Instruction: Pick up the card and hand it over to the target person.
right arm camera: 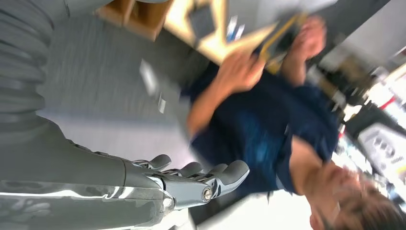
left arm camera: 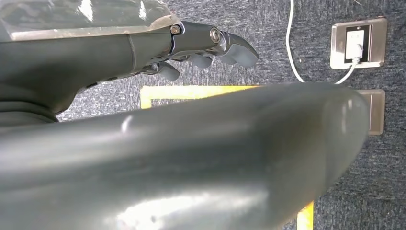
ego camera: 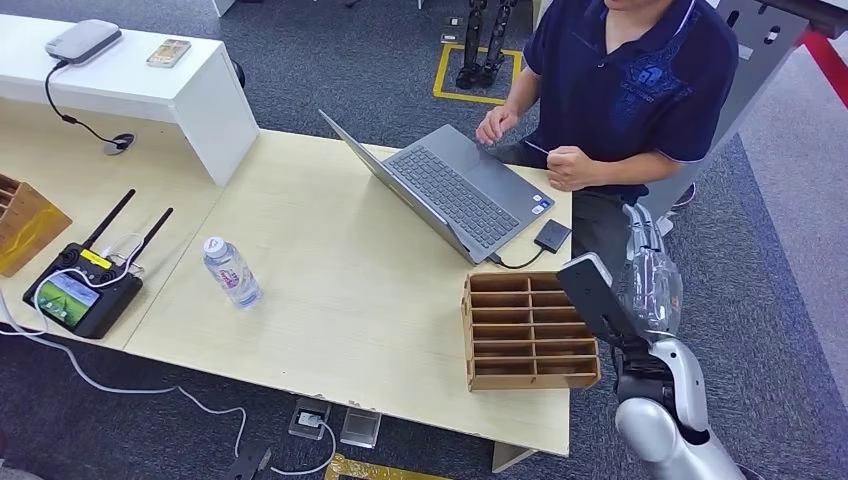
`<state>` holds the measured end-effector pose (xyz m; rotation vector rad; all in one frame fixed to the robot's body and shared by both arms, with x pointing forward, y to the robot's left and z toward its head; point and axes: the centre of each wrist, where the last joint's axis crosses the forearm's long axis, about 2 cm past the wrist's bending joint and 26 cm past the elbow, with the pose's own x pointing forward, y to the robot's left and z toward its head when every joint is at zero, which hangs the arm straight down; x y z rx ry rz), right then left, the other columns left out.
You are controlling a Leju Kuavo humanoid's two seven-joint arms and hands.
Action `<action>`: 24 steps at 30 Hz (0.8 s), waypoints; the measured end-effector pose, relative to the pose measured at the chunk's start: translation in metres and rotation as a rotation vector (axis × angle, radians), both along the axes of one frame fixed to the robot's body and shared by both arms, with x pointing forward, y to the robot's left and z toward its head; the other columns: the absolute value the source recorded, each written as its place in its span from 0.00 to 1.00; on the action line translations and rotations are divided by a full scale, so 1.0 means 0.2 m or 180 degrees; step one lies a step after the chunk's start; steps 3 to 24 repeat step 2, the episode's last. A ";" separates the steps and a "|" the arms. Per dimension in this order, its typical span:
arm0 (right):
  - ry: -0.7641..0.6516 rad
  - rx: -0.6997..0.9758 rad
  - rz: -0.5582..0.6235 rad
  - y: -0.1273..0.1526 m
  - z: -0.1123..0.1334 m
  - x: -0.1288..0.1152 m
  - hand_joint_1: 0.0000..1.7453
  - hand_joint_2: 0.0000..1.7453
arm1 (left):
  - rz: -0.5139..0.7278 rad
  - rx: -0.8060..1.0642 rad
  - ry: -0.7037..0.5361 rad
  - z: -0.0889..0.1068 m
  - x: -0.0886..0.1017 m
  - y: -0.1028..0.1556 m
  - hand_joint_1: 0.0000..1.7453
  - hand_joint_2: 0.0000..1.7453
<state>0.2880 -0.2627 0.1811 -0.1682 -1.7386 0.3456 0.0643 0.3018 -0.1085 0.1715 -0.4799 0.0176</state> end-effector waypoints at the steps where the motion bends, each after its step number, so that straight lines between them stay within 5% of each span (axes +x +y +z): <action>1: 0.0043 0.0101 0.0010 -0.02 -0.02 -0.02 0.00 1.00 | 0.0016 0.0004 0.0002 0.00 0.00 0.00 0.00 0.00; 24: 0.0056 0.0131 0.0004 -0.02 -0.03 -0.02 0.00 1.00 | 0.0025 0.0005 0.0004 0.00 0.00 0.00 0.00 0.00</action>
